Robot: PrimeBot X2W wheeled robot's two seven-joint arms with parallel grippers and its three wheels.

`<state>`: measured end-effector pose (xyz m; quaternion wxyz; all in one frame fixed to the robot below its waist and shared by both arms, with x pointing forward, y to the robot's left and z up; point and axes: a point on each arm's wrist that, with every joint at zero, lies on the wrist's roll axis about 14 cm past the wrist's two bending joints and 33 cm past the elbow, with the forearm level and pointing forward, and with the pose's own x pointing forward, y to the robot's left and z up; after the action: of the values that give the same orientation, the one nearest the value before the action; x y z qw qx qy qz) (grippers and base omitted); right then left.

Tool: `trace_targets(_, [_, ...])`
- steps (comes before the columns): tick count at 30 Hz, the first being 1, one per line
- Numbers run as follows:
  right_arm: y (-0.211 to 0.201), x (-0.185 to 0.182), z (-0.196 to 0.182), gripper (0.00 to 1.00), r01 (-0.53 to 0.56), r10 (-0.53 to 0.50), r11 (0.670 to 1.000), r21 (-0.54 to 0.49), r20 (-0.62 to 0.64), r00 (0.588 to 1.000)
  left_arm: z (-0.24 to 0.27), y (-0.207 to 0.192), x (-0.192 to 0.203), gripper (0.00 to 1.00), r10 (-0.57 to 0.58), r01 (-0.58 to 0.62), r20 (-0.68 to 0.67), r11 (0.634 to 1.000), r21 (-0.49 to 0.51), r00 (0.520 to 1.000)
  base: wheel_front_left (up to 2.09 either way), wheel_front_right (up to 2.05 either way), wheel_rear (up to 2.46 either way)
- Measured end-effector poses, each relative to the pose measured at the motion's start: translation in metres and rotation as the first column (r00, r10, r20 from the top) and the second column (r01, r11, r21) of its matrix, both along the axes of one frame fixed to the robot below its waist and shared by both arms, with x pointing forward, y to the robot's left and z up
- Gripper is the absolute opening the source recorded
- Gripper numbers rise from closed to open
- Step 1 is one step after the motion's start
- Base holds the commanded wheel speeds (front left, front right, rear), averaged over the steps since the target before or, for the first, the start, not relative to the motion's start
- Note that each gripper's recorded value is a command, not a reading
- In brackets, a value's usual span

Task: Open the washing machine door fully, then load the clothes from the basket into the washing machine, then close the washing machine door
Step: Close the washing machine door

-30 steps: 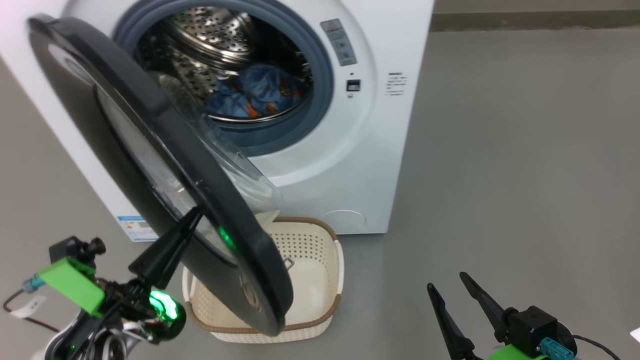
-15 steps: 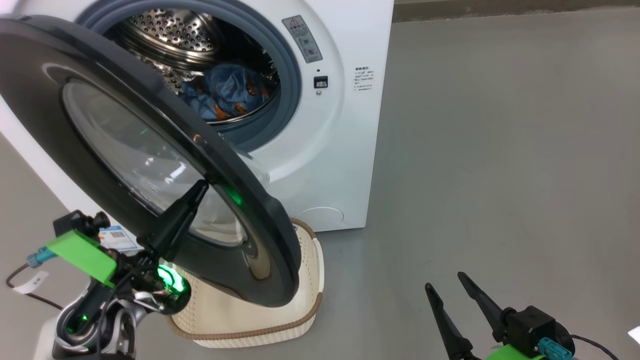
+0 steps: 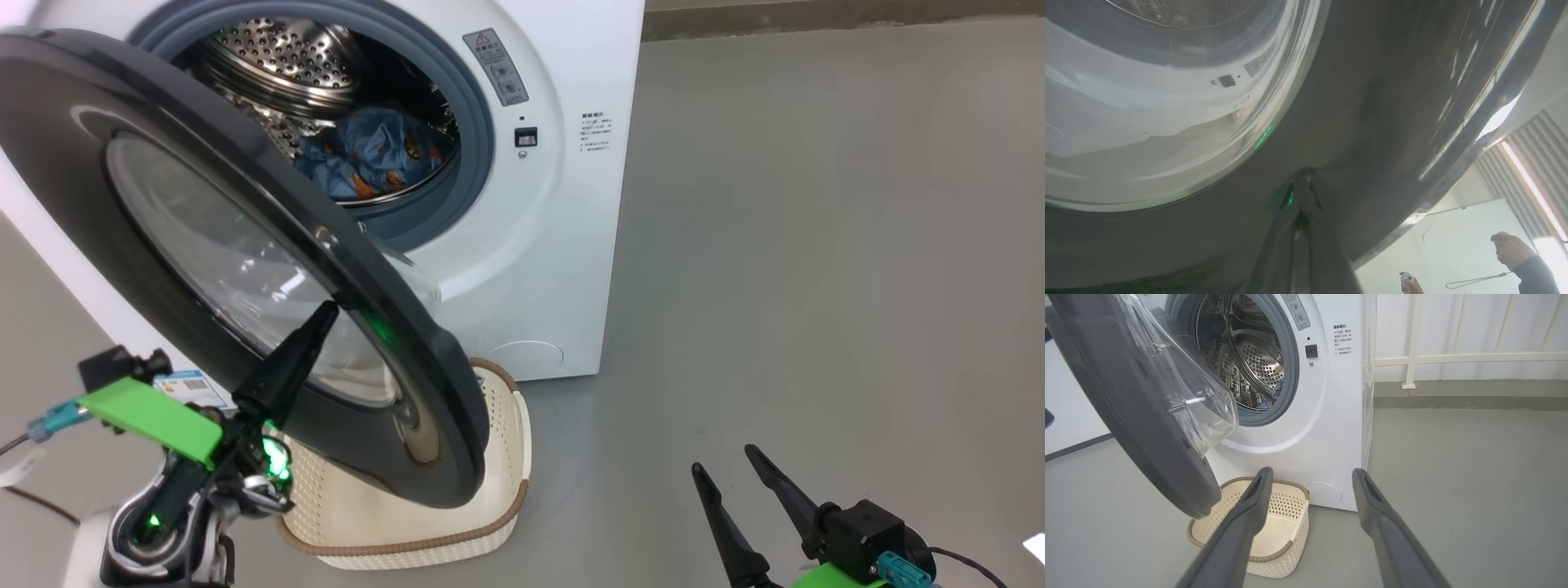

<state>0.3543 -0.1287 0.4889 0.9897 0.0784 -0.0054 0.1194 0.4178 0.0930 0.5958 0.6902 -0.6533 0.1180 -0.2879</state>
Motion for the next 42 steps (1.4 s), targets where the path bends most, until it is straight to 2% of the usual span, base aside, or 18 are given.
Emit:
trace_targets(3, [0.001,0.0,0.001,1.0,-0.003,0.003,1.0,0.001,0.002,1.0,-0.004,0.009,0.0,0.0,0.074,-0.075,0.011,0.995,0.068,0.997,0.0,0.0,0.0])
trace_targets(4, [0.002,0.0,0.001,1.0,-0.004,0.004,1.0,0.002,0.003,1.0,-0.009,0.013,-0.001,0.14,0.106,-0.107,0.014,0.989,0.105,0.994,0.0,0.0,0.0])
trace_targets(5, [0.003,0.001,0.002,1.0,-0.006,0.006,1.0,0.005,0.005,1.0,-0.019,0.023,-0.003,0.56,0.173,-0.173,0.018,0.969,0.174,0.985,0.0,0.0,0.0])
trace_targets(6, [0.004,0.001,0.002,1.0,-0.008,0.008,1.0,0.007,0.006,1.0,-0.024,0.028,-0.004,0.56,0.203,-0.203,0.021,0.958,0.204,0.979,0.0,0.0,0.0])
trace_targets(7, [0.005,0.001,0.003,1.0,-0.009,0.009,1.0,0.008,0.007,1.0,-0.029,0.032,-0.006,0.86,0.235,-0.235,0.028,0.942,0.239,0.972,0.0,0.0,0.0])
trace_targets(8, [0.005,0.001,0.003,1.0,-0.011,0.01,1.0,0.008,0.008,1.0,-0.034,0.038,-0.007,1.0,0.272,-0.273,0.04,0.921,0.278,0.961,0.0,0.0,0.0])
trace_targets(10, [0.006,0.001,0.003,1.0,-0.012,0.012,1.0,0.008,0.01,1.0,-0.042,0.047,-0.011,1.0,0.328,-0.335,0.081,0.871,0.361,0.941,0.0,0.0,0.0])
trace_targets(15, [0.004,0.002,0.004,1.0,-0.007,0.007,1.0,0.008,0.013,1.0,-0.064,0.065,-0.022,1.0,0.422,-0.468,0.214,0.71,0.526,0.881,0.0,0.0,0.0])
trace_targets(20, [0.002,0.002,0.007,1.0,0.001,-0.001,1.0,0.009,0.02,1.0,-0.099,0.083,-0.036,1.0,0.444,-0.527,0.317,0.514,0.676,0.838,0.0,0.0,0.0])
trace_targets(24, [0.0,0.002,0.009,1.0,0.01,-0.01,1.0,0.013,0.027,1.0,-0.115,0.087,-0.043,1.0,0.427,-0.519,0.345,0.408,0.751,0.836,0.0,0.0,0.0])
trace_targets(25, [0.0,0.002,0.009,1.0,0.01,-0.01,1.0,0.013,0.027,1.0,-0.115,0.087,-0.043,1.0,0.427,-0.519,0.345,0.408,0.751,0.836,0.0,0.0,0.0])
trace_targets(26, [-0.001,0.002,0.01,1.0,0.012,-0.013,1.0,0.013,0.029,0.999,-0.116,0.092,-0.044,1.0,0.441,-0.527,0.35,0.384,0.758,0.826,0.0,0.0,0.0])
trace_targets(28, [-0.003,0.002,0.011,1.0,0.016,-0.017,1.0,0.013,0.032,0.999,-0.117,0.099,-0.048,1.0,0.431,-0.533,0.384,0.31,0.787,0.817,0.0,0.0,0.0])
trace_targets(30, [-0.004,0.002,0.012,1.0,0.021,-0.022,1.0,0.015,0.037,0.999,-0.12,0.106,-0.054,1.0,0.434,-0.537,0.398,0.265,0.801,0.808,0.0,0.0,0.0])
trace_targets(34, [-0.007,0.002,0.015,1.0,0.032,-0.033,0.999,0.015,0.045,0.998,-0.126,0.111,-0.064,1.0,0.44,-0.532,0.407,0.21,0.82,0.801,0.0,0.0,0.0])
trace_targets(42, [-0.006,0.003,0.019,1.0,0.027,-0.028,1.0,0.016,0.057,0.998,-0.124,0.121,-0.071,1.0,0.468,-0.55,0.422,0.178,0.816,0.777,0.0,0.0,0.0])
